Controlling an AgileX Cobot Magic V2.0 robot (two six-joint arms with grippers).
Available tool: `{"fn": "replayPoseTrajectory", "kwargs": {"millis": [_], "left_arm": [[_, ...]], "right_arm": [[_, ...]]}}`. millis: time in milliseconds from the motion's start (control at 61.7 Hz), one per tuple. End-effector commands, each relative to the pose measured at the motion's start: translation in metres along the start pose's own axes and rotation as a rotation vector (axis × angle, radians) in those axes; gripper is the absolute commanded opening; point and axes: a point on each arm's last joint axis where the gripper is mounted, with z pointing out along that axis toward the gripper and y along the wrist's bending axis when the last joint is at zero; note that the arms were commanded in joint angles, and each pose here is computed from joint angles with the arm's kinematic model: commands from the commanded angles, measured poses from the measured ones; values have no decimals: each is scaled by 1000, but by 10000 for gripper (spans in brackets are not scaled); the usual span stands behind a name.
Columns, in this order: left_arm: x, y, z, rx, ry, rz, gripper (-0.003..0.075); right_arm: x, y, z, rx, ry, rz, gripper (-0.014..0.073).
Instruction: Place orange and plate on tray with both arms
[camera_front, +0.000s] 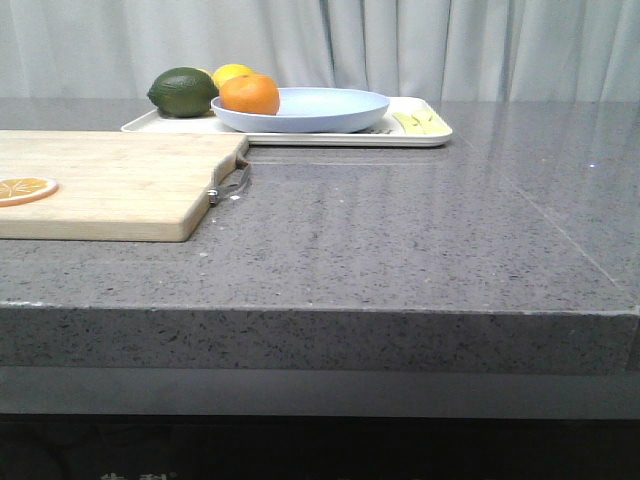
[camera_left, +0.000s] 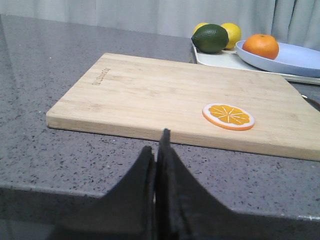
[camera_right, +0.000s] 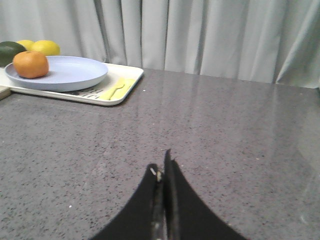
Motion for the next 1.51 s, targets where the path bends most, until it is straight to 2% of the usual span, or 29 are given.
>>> {"fn": "replayPoseTrajectory", "kwargs": {"millis": [0, 130, 389, 1491], "left_arm": [[-7, -1, -2, 9, -103, -7, -18], [-7, -1, -2, 9, -103, -7, -18], [-7, -1, -2, 9, -103, -7, -18], [-7, -1, -2, 9, -103, -7, -18]], "right_arm": [[3, 0, 1, -8, -117, -5, -68], [31, 1, 2, 5, -72, 10, -68], [48, 1, 0, 8, 27, 53, -68], [50, 2, 0, 5, 48, 54, -68]]}}
